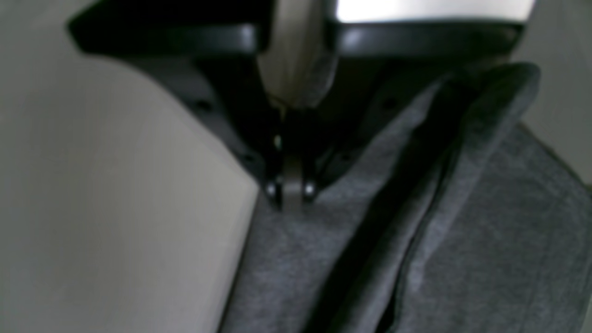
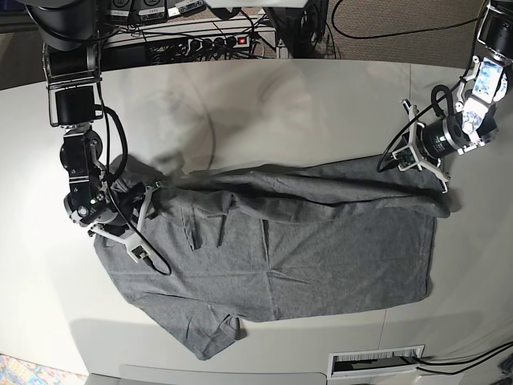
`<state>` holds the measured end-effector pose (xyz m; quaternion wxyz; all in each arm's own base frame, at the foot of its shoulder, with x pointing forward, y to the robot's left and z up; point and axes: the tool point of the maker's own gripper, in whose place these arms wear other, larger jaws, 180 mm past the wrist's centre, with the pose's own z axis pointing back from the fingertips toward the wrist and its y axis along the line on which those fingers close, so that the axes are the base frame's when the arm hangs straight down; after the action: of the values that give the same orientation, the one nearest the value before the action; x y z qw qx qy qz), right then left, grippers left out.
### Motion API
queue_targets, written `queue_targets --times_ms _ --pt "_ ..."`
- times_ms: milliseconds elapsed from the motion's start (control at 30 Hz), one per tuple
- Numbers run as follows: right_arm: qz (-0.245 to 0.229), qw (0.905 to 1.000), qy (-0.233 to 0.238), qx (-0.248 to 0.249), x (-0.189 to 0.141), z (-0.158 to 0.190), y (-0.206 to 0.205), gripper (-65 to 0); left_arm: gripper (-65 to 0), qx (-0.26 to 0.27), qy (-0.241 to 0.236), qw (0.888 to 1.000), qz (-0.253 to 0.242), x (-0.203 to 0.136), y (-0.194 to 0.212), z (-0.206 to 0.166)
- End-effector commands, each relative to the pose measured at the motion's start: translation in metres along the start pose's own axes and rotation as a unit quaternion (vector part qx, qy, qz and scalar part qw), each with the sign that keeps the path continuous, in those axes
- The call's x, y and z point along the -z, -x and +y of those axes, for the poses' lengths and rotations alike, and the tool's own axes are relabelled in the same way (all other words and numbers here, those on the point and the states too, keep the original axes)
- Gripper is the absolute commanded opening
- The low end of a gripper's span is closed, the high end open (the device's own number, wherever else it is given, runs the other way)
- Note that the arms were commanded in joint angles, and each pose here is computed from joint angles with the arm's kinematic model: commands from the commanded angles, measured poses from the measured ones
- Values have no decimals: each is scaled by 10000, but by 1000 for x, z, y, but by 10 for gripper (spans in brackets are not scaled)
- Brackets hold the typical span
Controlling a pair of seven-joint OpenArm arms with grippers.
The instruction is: Fold the T-shirt properly
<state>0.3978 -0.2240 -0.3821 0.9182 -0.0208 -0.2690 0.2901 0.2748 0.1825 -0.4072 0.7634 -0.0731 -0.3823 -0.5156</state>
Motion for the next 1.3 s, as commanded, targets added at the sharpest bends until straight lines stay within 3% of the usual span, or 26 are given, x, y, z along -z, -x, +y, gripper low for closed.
queue_targets --times_ms 0,367,500,700,867,1267 --pt "-297 9995 105 28 -10 -13 -19 -390 -650 132 115 9994 285 -5 12 -1" --pt "101 9999 75 54 -9 -12 -5 -432 -650 133 115 9995 250 -5 11 -1" --pt "165 9998 19 92 -9 -10 -3 -487 -650 133 116 9995 248 -5 11 -1" --pt "271 9995 -92 165 -10 -6 1 -647 -650 133 116 9996 218 -5 10 -1" --pt "227 9996 -87 163 -10 -6 -1 -650 -650 133 116 9996 218 -5 10 -1" --pt "-371 9992 -10 161 -16 -15 -32 -650 -650 133 104 9996 217 -5 10 -1"
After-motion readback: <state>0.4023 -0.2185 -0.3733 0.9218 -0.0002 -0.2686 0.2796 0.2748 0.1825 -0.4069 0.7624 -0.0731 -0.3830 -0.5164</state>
